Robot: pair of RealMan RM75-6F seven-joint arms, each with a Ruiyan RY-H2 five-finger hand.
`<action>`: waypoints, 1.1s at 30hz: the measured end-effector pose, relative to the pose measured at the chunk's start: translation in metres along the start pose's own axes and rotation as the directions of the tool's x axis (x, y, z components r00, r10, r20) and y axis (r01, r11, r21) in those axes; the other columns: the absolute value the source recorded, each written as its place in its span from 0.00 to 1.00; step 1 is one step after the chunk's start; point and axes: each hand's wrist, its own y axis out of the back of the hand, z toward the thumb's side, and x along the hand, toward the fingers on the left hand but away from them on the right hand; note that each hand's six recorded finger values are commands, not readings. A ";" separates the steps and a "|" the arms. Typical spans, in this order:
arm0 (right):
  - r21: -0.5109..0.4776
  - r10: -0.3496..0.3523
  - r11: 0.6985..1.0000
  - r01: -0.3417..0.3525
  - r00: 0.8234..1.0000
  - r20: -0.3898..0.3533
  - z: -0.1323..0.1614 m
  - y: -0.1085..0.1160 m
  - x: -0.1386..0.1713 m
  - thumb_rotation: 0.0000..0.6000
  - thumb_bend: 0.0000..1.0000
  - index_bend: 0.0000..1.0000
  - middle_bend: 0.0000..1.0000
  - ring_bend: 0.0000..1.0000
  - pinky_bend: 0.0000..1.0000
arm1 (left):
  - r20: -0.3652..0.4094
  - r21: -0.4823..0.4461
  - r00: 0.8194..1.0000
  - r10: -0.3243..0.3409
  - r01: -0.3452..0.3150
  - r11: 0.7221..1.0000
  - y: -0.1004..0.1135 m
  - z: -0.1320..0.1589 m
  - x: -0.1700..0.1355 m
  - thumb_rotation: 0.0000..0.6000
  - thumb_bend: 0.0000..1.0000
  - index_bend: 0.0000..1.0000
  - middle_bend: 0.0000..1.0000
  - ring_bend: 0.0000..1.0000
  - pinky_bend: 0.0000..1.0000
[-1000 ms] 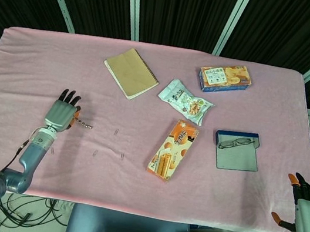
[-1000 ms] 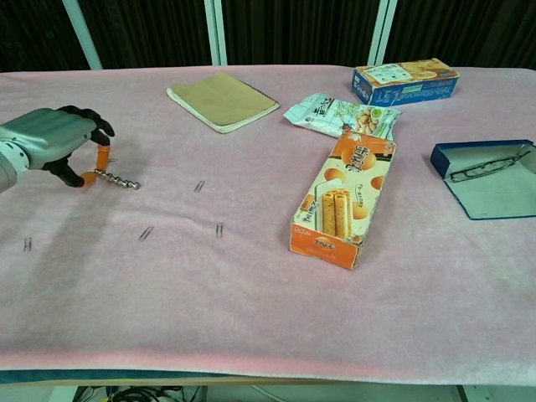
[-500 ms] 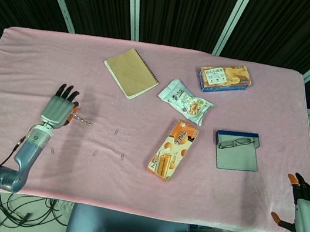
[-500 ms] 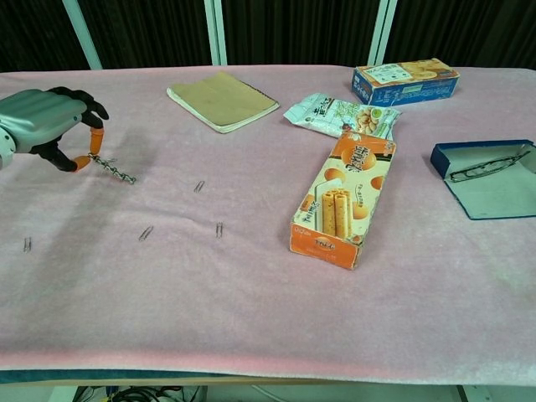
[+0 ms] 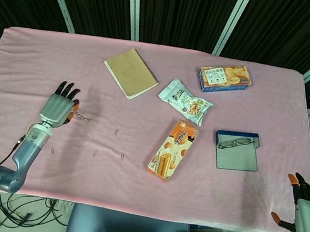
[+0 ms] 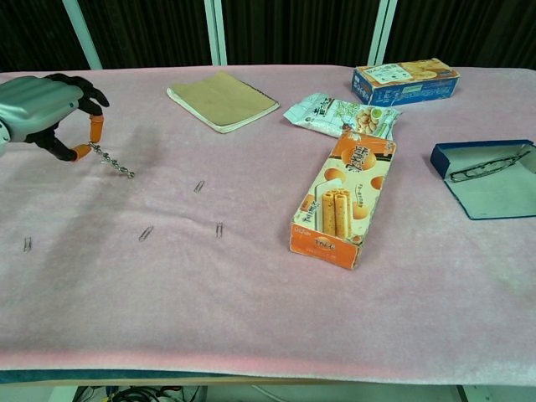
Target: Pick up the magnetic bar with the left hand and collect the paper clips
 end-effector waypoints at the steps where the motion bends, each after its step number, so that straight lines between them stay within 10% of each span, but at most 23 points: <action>1: 0.000 0.000 1.000 0.000 1.000 -0.001 0.000 0.000 0.000 1.00 0.08 0.00 0.00 0.07 0.18 | 0.000 0.002 1.000 0.001 -0.001 1.000 0.001 0.000 0.000 1.00 0.43 0.56 0.16 0.00 0.00; 33: 0.000 -0.002 1.000 0.002 1.000 0.002 0.000 0.000 0.000 1.00 0.08 0.00 0.00 0.07 0.18 | -0.060 -0.030 0.998 0.025 -0.027 0.999 0.026 -0.020 0.013 1.00 0.43 0.56 0.16 0.00 0.00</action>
